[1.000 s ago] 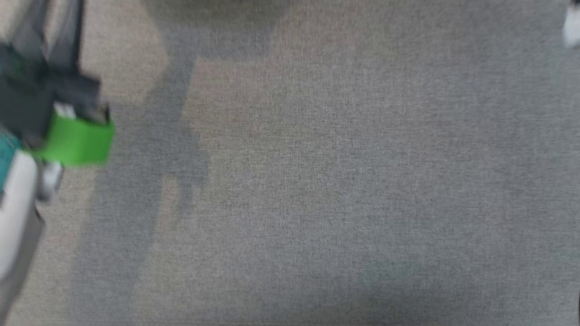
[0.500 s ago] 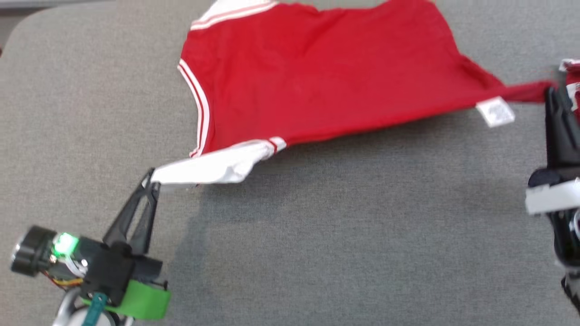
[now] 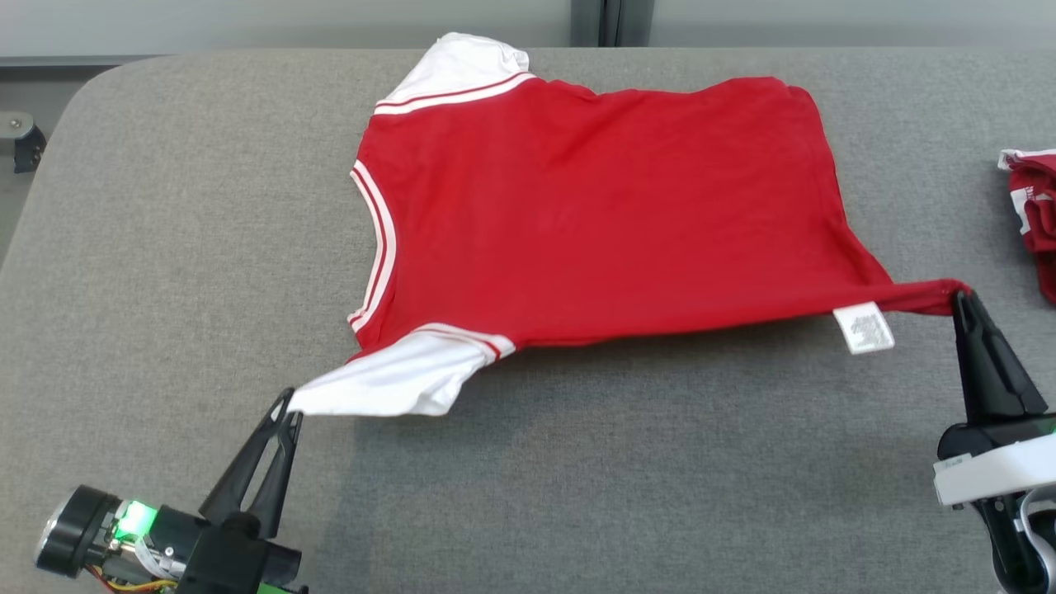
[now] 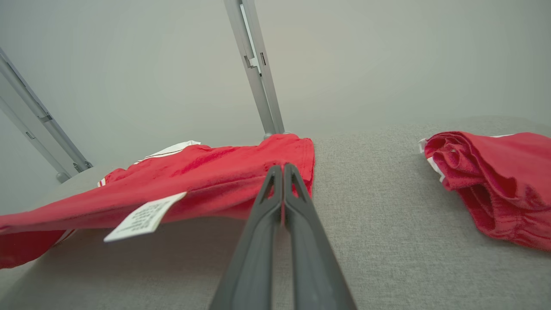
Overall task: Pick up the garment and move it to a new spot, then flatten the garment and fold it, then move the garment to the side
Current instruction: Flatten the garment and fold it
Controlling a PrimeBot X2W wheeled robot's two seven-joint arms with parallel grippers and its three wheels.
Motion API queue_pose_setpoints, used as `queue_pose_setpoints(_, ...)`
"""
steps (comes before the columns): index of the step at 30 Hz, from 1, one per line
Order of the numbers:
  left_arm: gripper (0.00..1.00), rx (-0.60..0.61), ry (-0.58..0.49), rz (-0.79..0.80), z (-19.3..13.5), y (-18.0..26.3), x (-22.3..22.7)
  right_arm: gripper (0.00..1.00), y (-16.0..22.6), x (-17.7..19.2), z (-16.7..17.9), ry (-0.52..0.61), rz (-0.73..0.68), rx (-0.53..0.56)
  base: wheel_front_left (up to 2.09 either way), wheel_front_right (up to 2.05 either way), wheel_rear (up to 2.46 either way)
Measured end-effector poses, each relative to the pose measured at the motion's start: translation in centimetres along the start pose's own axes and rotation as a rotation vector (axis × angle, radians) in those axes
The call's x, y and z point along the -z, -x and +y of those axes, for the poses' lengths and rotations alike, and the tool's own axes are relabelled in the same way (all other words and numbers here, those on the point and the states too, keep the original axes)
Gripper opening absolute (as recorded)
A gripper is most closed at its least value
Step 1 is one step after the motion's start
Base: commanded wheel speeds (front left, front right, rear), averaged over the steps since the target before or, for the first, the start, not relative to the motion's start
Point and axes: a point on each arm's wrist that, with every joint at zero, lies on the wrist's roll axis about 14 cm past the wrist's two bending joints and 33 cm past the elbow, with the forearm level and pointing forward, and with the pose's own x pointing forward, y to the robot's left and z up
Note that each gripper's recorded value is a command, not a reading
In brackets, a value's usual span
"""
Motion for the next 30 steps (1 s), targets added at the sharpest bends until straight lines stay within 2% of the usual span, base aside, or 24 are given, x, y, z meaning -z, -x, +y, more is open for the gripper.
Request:
queue_pose_setpoints(12, 0.0, 0.053, 0.056, 0.08, -1.5, 1.0, 2.3, 0.0, 1.7, 1.7, -1.0, -0.046, 0.049, 0.058, 0.0, 0.0, 0.0)
queue_pose_setpoints(21, 0.0, 0.058, 0.029, 0.082, -0.1, -4.5, 3.6, 0.0, -1.7, 4.1, -1.7, -0.051, 0.104, 0.057, 0.0, 0.0, 0.0)
queue_pose_setpoints(30, 0.0, 0.147, -0.069, 0.081, -0.3, -10.5, 4.8, 0.0, -6.3, 6.6, -2.1, 0.065, 0.164, 0.001, 0.0, 0.0, 0.0)
